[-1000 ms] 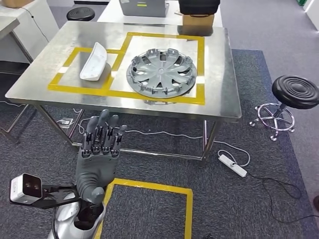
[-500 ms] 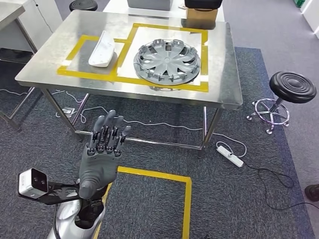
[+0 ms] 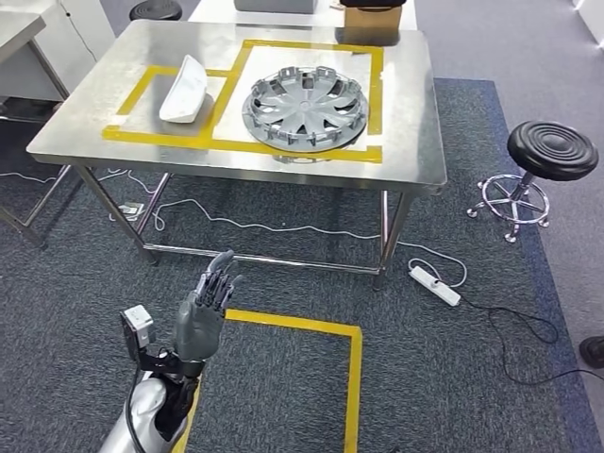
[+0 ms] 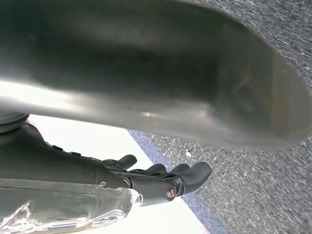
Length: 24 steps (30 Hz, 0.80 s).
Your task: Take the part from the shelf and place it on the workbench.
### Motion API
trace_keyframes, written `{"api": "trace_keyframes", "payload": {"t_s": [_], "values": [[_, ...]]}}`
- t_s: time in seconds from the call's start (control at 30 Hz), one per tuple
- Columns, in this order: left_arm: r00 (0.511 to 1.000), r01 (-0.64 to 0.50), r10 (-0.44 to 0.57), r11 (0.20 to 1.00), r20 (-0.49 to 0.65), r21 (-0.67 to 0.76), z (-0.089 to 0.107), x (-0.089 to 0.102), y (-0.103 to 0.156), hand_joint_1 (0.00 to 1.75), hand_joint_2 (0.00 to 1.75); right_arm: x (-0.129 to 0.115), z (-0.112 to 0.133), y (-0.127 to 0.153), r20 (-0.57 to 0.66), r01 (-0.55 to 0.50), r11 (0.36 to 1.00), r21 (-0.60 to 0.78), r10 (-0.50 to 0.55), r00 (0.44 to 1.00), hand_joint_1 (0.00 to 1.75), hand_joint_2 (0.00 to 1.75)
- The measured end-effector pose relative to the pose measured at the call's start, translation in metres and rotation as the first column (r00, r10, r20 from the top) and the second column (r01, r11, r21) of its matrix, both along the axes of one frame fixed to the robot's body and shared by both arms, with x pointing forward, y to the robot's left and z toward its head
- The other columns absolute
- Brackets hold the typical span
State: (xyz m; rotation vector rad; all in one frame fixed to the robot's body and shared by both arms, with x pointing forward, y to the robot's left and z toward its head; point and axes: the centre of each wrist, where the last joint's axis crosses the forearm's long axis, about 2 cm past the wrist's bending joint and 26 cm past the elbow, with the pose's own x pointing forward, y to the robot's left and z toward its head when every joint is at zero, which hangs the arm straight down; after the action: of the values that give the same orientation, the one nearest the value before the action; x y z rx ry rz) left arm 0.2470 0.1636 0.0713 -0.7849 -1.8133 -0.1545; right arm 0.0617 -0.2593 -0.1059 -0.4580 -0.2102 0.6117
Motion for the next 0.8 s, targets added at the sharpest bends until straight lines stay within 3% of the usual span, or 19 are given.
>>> {"api": "trace_keyframes", "payload": {"t_s": [0.03,0.1,0.23,0.3,0.37,0.43,0.5,0.57,0.67,0.73,0.8], "values": [[1.0,-0.012,0.012,0.999,-0.022,0.031,-0.003,0.001,0.002,0.0,0.87,0.0,0.0,0.0,-0.001,0.0,1.0,0.002,0.0,1.0,0.0,0.0],[0.996,-0.031,0.038,0.996,-0.082,0.088,-0.013,0.001,0.005,0.0,0.0,0.0,0.0,0.0,-0.006,0.0,1.0,0.012,0.0,1.0,0.0,0.0],[0.948,-0.085,0.141,0.976,-0.287,0.198,-0.056,-0.002,0.024,0.0,0.0,-0.001,0.0,0.0,0.0,-0.015,0.999,0.048,0.015,1.0,0.0,0.0],[0.86,-0.112,0.235,0.953,-0.452,0.282,-0.086,-0.012,0.038,0.0,0.0,0.0,0.0,0.001,0.019,-0.025,0.998,0.066,0.024,1.0,0.0,0.0],[0.75,-0.115,0.308,0.932,-0.586,0.343,-0.111,-0.034,0.05,0.0,0.0,0.0,0.0,0.001,0.014,-0.007,0.996,0.085,0.006,1.0,0.0,0.0],[0.654,-0.101,0.362,0.912,-0.664,0.398,-0.129,-0.057,0.058,0.0,0.0,-0.003,-0.001,0.0,-0.016,0.048,0.993,0.112,-0.047,0.999,0.0,0.0],[0.592,-0.073,0.432,0.87,-0.681,0.488,-0.14,-0.074,0.062,0.0,0.0,-0.005,-0.002,0.0,-0.022,0.107,0.985,0.137,-0.105,0.994,0.0,0.0],[0.514,0.01,0.508,0.803,-0.691,0.597,-0.149,-0.089,0.065,0.0,0.0,-0.004,-0.002,0.0,0.001,0.151,0.975,0.161,-0.153,0.988,0.0,0.0],[0.348,0.266,0.583,0.689,-0.734,0.674,-0.162,-0.124,0.069,0.0,0.0,-0.007,-0.002,0.0,0.015,0.19,0.965,0.181,-0.196,0.98,0.0,0.0],[0.295,0.458,0.611,0.584,-0.734,0.67,-0.169,-0.15,0.068,0.0,0.0,-0.007,-0.002,0.0,0.013,0.206,0.963,0.174,-0.211,0.977,0.0,0.0],[0.276,0.623,0.62,0.467,-0.734,0.628,-0.172,-0.166,0.064,0.0,0.0,-0.005,-0.001,0.0,0.009,0.213,0.963,0.162,-0.218,0.976,0.0,0.0]]}}
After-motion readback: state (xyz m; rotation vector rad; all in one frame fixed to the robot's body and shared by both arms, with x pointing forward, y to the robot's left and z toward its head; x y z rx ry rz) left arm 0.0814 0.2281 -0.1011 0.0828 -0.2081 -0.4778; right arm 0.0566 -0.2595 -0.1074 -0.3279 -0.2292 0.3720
